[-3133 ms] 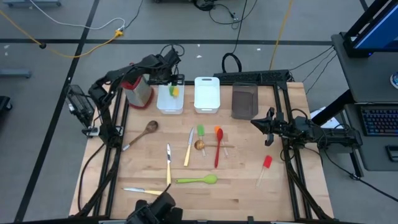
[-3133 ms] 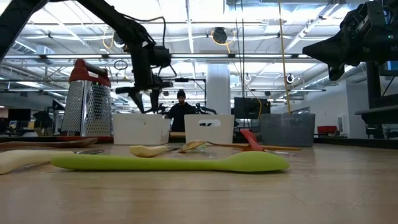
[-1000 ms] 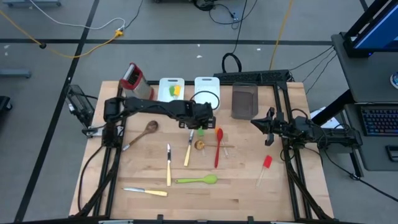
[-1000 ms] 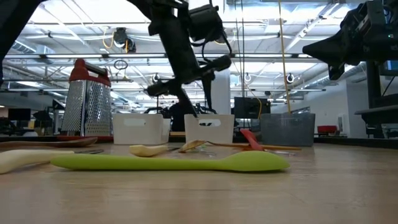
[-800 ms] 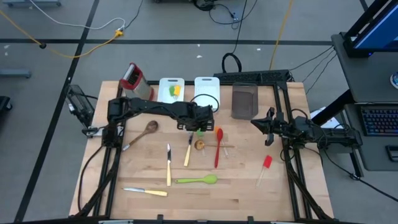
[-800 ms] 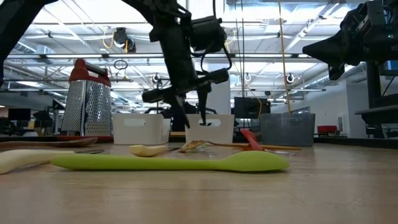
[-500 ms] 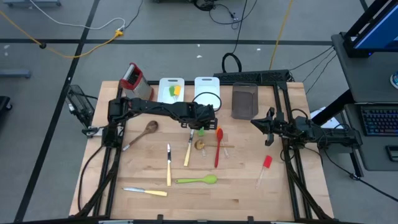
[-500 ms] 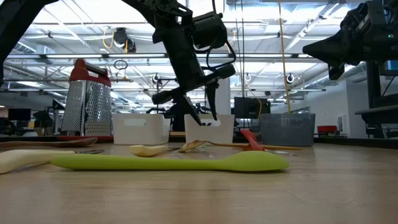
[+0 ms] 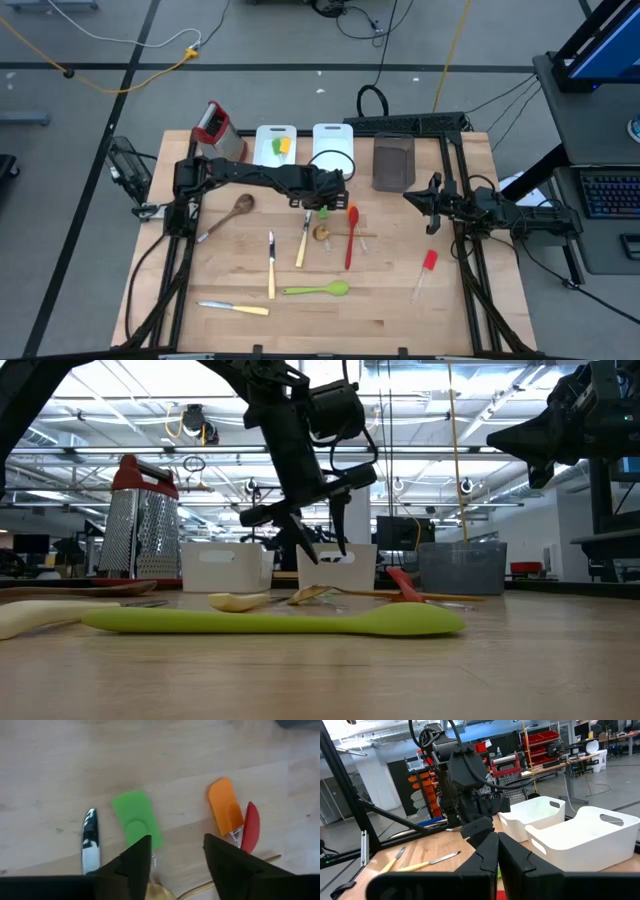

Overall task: Pick & Place Kitchen Items
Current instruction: Put the green spatula into the left white bin

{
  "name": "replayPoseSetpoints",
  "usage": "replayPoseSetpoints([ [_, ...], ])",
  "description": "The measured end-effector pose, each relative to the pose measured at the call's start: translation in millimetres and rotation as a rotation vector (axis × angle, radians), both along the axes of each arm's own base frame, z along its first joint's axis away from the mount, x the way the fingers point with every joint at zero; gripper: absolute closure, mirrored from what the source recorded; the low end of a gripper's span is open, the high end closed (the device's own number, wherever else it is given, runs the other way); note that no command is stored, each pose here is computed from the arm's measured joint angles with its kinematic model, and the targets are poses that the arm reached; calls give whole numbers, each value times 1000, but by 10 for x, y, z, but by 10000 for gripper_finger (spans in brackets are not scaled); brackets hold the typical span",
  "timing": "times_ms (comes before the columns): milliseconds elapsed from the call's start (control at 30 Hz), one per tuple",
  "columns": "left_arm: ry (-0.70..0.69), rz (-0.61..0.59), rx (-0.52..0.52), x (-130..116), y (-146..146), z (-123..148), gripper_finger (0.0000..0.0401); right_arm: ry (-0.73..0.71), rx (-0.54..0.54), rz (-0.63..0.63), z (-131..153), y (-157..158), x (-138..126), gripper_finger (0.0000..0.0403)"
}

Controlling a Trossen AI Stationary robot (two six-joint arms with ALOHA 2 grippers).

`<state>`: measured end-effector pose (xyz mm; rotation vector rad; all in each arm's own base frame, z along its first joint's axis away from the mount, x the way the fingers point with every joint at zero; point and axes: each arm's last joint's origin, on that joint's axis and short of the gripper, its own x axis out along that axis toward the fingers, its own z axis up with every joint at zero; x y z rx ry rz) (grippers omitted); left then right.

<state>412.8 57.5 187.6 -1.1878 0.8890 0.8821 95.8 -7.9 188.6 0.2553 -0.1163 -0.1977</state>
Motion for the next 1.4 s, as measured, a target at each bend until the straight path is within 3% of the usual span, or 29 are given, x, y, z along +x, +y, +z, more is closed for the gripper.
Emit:
replayPoseSetpoints([
  [200, 28, -40, 21, -20, -7, -9, 130, 0, 0, 0, 0, 0, 0, 399],
  [433, 1, -130, 108, 28, -64, 10, 86, 0, 0, 1, 0, 0, 0, 399],
  [933, 41, -43, 19, 70, -96, -216, 80, 0, 0, 1, 0, 0, 0, 399],
  [1400, 66, -31, 27, 45, -71, -223, 80, 0, 0, 0, 0, 0, 0, 399],
])
